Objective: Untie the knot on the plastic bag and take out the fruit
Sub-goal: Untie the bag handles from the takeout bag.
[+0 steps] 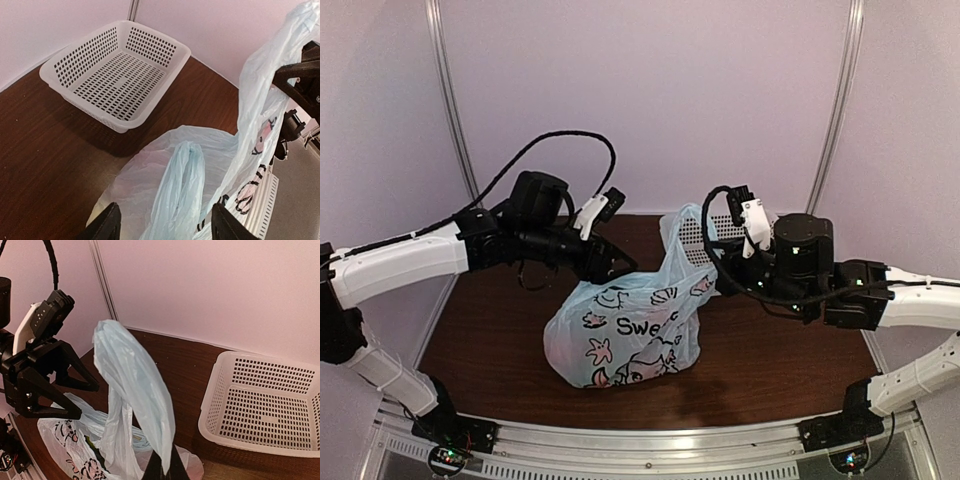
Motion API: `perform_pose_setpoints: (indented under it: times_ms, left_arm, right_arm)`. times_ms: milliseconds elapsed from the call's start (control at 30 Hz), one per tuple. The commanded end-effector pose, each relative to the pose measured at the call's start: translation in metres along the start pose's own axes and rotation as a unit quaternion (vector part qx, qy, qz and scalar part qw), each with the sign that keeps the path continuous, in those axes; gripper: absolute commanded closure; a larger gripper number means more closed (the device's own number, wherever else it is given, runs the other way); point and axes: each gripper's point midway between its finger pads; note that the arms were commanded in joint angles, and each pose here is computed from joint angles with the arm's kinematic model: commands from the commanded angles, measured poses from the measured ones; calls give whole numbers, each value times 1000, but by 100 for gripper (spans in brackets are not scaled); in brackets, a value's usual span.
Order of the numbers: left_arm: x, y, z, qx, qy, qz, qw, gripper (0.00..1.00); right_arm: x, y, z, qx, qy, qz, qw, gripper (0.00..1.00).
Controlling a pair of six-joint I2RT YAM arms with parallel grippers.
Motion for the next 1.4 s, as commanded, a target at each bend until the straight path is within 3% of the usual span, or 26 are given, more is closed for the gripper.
perform_pose_setpoints:
  times_ms: [0, 333, 633, 800, 1067, 1167, 1367]
  left_arm:
    - [-10, 12, 4, -13, -16, 18, 1000, 37]
    - [-19, 21, 5, -22, -21, 40, 999, 45]
    - [-30, 25, 7, -26, -30, 59, 997, 34]
    - [-32, 27, 8, -24, -33, 62, 997, 39]
    - [-37, 34, 18, 0, -38, 78, 996, 37]
    - [-35, 32, 20, 8, -36, 76, 996, 45]
    - [-26, 27, 19, 14, -32, 61, 998, 84]
  right_arm:
    - [-4, 2, -5, -11, 2, 5, 1000, 100]
    - [-7, 3, -5, -12, 2, 9, 1000, 100]
    - [-12, 3, -7, -17, 0, 12, 1000, 100]
    - [-12, 3, -8, -18, -2, 11, 1000, 100]
    - [-13, 4, -8, -20, -4, 12, 1000, 100]
    - [-12, 3, -8, -21, -4, 11, 1000, 100]
    - [-13, 5, -10, -26, -5, 12, 1000, 100]
Point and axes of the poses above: each gripper's point midway between its finger pads, its own y axis out along the fingers, its own z axis along the line the jaws close on, x = y × z, and after that the axes turned 8 degrees about -y, right-handed
